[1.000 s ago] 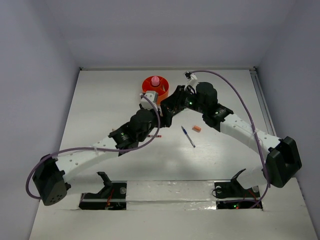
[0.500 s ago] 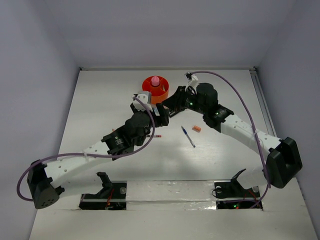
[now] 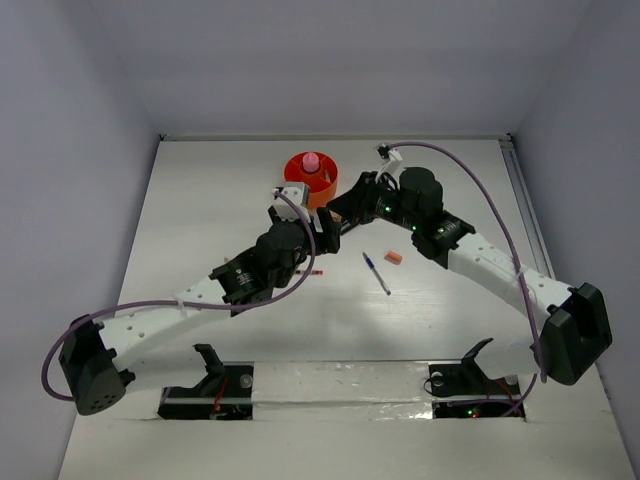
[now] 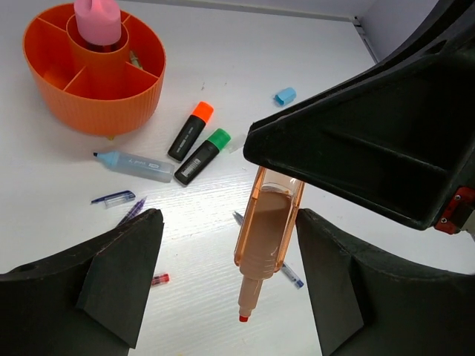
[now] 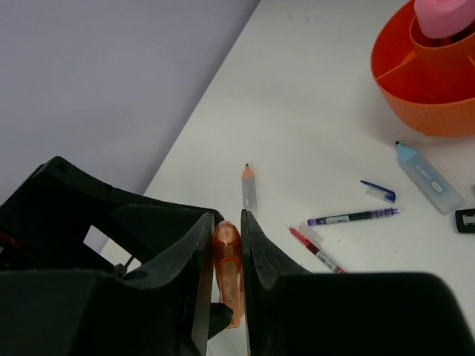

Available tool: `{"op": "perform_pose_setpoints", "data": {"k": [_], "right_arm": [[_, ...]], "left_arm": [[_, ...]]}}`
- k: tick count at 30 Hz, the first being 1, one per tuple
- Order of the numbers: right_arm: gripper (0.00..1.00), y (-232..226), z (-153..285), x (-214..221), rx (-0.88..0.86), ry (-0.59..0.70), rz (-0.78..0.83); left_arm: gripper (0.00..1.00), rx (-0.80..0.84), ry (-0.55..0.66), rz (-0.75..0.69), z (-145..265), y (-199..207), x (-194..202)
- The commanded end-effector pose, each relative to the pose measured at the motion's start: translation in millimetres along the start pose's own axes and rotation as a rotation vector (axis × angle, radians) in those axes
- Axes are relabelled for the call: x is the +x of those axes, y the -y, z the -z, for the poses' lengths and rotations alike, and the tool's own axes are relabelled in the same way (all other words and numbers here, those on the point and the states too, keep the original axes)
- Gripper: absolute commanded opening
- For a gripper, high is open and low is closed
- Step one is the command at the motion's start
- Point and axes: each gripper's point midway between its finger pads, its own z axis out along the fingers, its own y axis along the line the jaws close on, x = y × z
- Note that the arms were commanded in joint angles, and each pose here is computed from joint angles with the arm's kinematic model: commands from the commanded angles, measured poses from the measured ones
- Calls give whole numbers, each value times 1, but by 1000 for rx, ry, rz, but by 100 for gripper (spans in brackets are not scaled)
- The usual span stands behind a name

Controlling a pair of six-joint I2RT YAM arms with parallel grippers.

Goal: Sort the stationery into containers
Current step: Close the pen cap on the pen.

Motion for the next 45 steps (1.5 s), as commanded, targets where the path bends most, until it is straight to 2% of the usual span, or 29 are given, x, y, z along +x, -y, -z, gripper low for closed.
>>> {"op": "perform_pose_setpoints", "data": {"k": [1, 16, 33, 45], "right_arm": [[0, -23, 10, -16, -63, 51, 27], [0, -21, 14, -17, -44, 58, 41], [0, -9, 6, -17, 7, 56, 46], [0, -19, 12, -14, -41, 45, 42]], "left_arm": [[68, -14, 19, 11, -3, -3, -8], [66, -44, 45, 23, 8, -16, -11], [66, 53, 84, 50, 18, -5, -22], [66, 26, 52, 9, 0, -5, -12]]}}
